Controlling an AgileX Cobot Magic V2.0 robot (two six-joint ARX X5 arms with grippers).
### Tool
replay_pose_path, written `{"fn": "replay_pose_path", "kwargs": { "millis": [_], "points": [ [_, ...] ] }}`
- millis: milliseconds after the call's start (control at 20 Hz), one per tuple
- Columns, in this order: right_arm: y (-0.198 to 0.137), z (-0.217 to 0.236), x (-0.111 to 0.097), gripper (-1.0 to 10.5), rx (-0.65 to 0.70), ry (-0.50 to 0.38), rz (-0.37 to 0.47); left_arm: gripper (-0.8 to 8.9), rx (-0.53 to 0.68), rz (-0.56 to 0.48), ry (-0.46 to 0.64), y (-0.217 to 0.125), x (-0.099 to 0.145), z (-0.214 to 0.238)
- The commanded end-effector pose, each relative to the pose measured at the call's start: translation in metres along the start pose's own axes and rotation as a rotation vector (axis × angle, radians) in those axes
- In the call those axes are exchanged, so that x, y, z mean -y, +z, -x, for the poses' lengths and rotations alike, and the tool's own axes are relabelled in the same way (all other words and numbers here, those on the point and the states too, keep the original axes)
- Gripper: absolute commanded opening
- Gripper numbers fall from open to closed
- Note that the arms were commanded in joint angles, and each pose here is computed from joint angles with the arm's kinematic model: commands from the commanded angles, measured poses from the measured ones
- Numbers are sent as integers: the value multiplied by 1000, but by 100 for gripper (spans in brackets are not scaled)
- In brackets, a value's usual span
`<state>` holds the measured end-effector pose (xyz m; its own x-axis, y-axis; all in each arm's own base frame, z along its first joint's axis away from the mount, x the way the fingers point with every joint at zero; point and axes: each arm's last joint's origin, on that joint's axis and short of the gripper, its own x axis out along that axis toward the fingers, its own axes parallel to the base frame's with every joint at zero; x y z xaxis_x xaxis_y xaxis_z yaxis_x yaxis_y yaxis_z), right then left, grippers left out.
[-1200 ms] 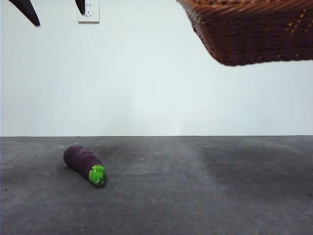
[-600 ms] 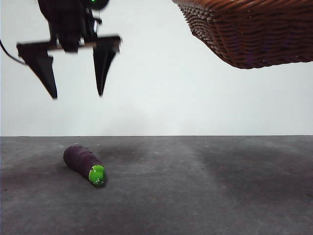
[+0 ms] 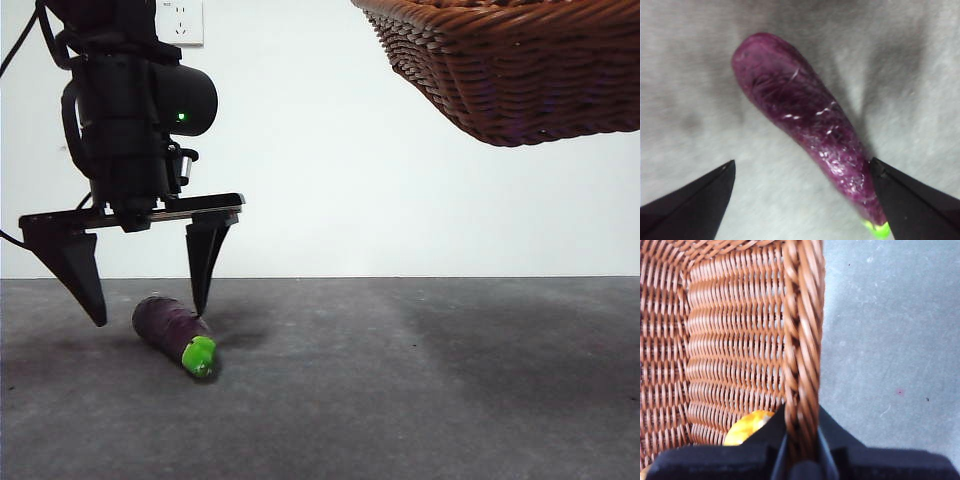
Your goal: Help me put the vegetables on the table into the basket
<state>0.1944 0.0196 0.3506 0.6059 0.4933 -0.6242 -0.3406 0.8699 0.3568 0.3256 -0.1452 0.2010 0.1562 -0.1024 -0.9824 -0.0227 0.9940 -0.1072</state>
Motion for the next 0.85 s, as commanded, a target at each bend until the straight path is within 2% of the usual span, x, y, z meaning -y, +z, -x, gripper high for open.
{"fn": "replay_pose_path", "kwargs": {
  "millis": [50,450,700,800,850],
  "points": [
    [3,3,-2,-12,22,12,17,449,15,22,-11,2,0,-4],
    [3,3,-2,-12,23,12,25,433,7,57,-21,5,2,-16],
    [3,3,-2,-12,23,12,28,352,13,60,-37,6,5,-20],
    [3,3,-2,-12,22,12,28,138,11,58,-36,6,5,-20],
    [3,3,-2,-12,22,12,28,77,13,54,-37,6,5,-20]
  ]
}}
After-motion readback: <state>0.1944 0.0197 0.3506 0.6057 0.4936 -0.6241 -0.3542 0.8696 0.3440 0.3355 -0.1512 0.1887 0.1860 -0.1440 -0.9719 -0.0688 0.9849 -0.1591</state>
